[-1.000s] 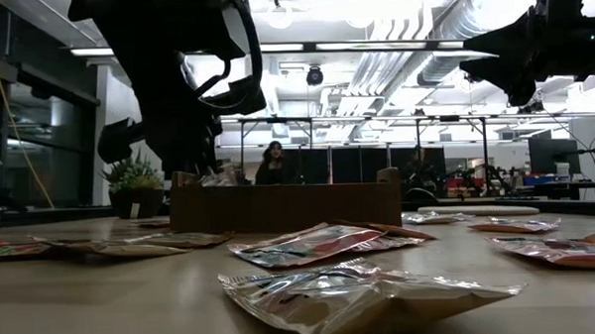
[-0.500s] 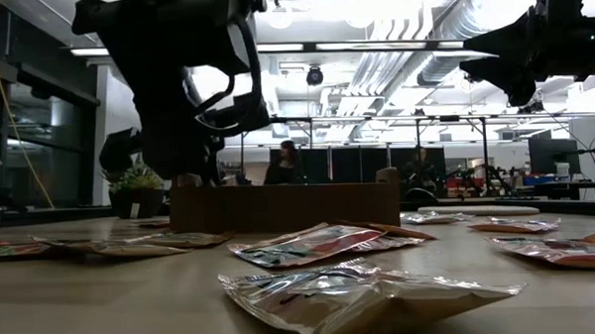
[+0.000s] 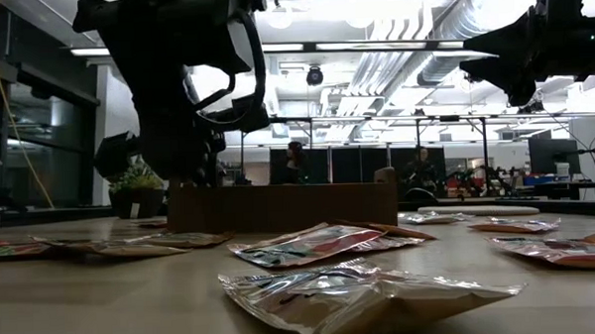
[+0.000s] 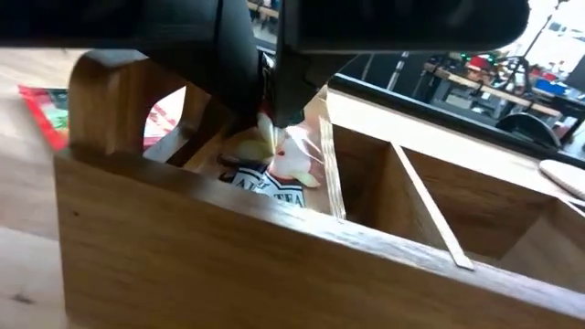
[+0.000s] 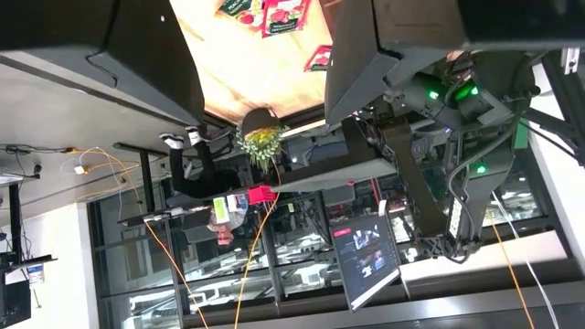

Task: Pick & Place Tea
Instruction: Put the brown tea bag into the left section of the brown wooden organizer

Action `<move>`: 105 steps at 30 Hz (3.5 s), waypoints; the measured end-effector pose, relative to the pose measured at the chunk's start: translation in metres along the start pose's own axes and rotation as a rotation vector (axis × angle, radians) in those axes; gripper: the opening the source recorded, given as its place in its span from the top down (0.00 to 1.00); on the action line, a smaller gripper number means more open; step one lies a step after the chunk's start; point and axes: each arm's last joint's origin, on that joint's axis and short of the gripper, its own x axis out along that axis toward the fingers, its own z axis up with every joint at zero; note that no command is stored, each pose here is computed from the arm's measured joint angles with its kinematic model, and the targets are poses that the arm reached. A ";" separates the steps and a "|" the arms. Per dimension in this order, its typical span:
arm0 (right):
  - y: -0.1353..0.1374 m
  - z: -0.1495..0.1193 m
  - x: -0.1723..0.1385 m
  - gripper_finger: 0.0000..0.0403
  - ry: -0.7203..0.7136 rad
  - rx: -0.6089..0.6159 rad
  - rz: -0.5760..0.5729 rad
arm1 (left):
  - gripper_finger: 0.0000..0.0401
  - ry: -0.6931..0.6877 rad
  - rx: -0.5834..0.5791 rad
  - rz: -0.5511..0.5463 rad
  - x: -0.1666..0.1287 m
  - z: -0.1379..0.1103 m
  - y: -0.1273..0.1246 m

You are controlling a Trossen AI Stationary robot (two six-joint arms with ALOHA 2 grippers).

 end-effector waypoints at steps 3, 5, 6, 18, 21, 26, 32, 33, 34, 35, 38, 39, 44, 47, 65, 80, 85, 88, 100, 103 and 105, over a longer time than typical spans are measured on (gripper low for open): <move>0.000 0.000 0.000 0.44 0.000 0.000 0.000 | 0.86 -0.007 -0.022 -0.003 0.000 0.000 0.000; 0.000 0.000 0.000 0.44 0.000 0.000 0.000 | 0.82 -0.013 -0.023 -0.007 0.000 0.000 0.000; 0.000 0.000 0.000 0.44 0.000 0.000 0.000 | 0.79 -0.013 -0.023 -0.007 0.000 0.000 0.000; 0.000 0.000 0.000 0.44 0.000 0.000 0.000 | 0.59 0.119 -0.024 0.062 0.000 -0.003 0.002; 0.000 0.000 0.000 0.44 0.000 0.000 0.000 | 0.59 0.149 -0.025 0.079 -0.001 -0.005 0.002; 0.000 0.000 0.000 0.44 0.000 0.000 0.000 | 0.59 0.171 -0.092 0.110 -0.014 -0.015 0.013; 0.000 0.000 0.000 0.44 0.004 -0.001 -0.001 | 0.59 0.182 -0.258 0.137 -0.038 -0.037 0.025; 0.000 -0.001 0.000 0.44 0.006 -0.001 -0.001 | 0.59 0.178 -0.309 0.153 -0.043 -0.041 0.029; 0.000 -0.001 0.000 0.44 0.005 -0.001 -0.001 | 0.59 0.176 -0.355 0.169 -0.048 -0.045 0.032; 0.000 0.000 0.000 0.44 0.004 -0.001 -0.001 | 0.59 0.180 -0.382 0.172 -0.052 -0.049 0.033; 0.000 -0.001 0.000 0.44 0.006 -0.001 -0.001 | 0.59 0.185 -0.466 0.177 -0.062 -0.060 0.036; 0.000 -0.001 0.000 0.44 0.006 -0.001 -0.001 | 0.59 0.184 -0.501 0.178 -0.066 -0.063 0.037; 0.000 -0.001 0.000 0.44 0.009 -0.002 -0.002 | 0.59 0.179 -0.731 0.190 -0.085 -0.084 0.037; 0.000 -0.001 0.000 0.44 0.009 -0.002 -0.002 | 0.59 0.134 -0.936 0.184 -0.095 -0.095 0.036; 0.000 -0.002 0.000 0.44 0.017 -0.004 -0.004 | 0.59 -0.076 -2.152 -0.340 -0.132 -0.131 0.000; 0.000 -0.002 0.000 0.44 0.021 -0.005 -0.004 | 0.59 -0.306 -2.667 -0.474 -0.154 -0.091 -0.073; 0.000 -0.002 0.000 0.44 0.018 -0.004 -0.003 | 0.59 -0.392 -2.754 -0.580 -0.149 -0.069 -0.099; 0.000 -0.002 0.000 0.44 0.019 -0.004 -0.004 | 0.59 -0.455 -2.787 -0.664 -0.142 -0.052 -0.109; 0.000 -0.002 0.000 0.44 0.021 -0.004 -0.004 | 0.59 -0.698 -2.840 -0.920 -0.126 -0.009 -0.108; 0.000 -0.002 0.000 0.44 0.020 -0.004 -0.004 | 0.59 -0.654 -2.818 -0.943 -0.124 -0.004 -0.109; 0.000 -0.002 0.000 0.44 0.021 -0.004 -0.004 | 0.59 -0.629 -2.813 -0.952 -0.121 -0.004 -0.107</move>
